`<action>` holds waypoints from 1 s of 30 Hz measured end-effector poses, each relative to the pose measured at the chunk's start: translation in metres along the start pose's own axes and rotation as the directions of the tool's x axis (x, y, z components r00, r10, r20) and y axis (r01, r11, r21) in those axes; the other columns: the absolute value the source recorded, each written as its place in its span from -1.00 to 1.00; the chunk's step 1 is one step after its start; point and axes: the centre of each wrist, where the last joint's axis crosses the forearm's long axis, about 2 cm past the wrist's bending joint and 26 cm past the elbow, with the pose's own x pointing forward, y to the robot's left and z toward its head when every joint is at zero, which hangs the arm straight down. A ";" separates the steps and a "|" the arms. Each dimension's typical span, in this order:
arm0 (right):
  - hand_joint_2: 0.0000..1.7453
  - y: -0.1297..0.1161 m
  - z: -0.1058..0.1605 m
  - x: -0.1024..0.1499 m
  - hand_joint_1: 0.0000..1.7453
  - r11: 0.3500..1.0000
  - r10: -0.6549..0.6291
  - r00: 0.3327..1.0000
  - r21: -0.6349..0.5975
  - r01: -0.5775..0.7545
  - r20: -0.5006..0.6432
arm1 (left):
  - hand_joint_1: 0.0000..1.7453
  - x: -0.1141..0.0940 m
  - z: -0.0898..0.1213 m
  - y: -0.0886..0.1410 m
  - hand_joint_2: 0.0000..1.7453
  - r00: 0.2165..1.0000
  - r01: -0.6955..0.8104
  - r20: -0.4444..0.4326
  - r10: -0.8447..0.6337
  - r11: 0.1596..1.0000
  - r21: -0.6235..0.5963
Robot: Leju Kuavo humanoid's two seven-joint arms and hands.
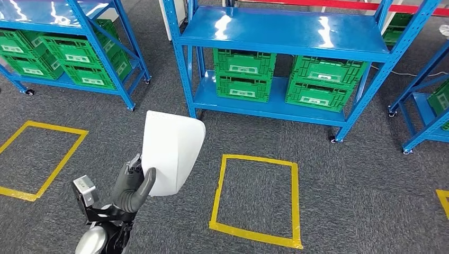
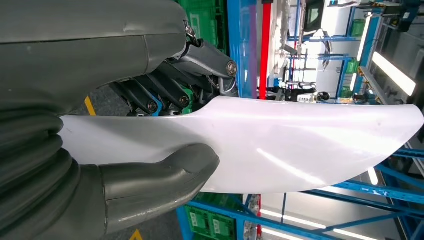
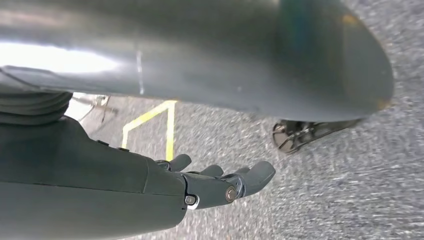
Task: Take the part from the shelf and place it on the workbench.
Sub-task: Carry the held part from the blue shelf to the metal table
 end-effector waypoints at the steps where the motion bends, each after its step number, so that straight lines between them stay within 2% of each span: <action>1: -1.00 0.000 0.000 0.000 -1.00 1.000 0.011 1.000 0.004 -0.011 0.003 | 1.00 0.004 0.001 0.000 1.00 1.000 0.007 0.006 -0.007 1.000 0.000; 6: -1.00 0.000 0.000 0.000 -1.00 1.000 0.028 0.999 0.014 -0.028 0.017 | 1.00 0.016 0.008 -0.004 1.00 0.999 0.030 0.017 -0.031 1.000 0.007; 13: -1.00 -0.001 0.000 0.001 -1.00 1.000 0.017 1.000 0.014 -0.017 0.001 | 1.00 0.017 0.006 -0.010 1.00 1.000 0.027 0.013 -0.027 1.000 0.005; 23: -1.00 0.017 0.000 -0.004 -1.00 0.999 -0.010 1.000 0.035 0.010 -0.013 | 1.00 0.012 -0.021 -0.022 1.00 1.000 -0.020 0.014 0.021 0.998 -0.067; 30: -1.00 0.014 0.000 -0.005 -1.00 1.000 0.014 0.999 0.009 -0.014 -0.045 | 1.00 0.010 -0.017 -0.022 1.00 1.000 -0.027 -0.001 0.027 0.998 -0.052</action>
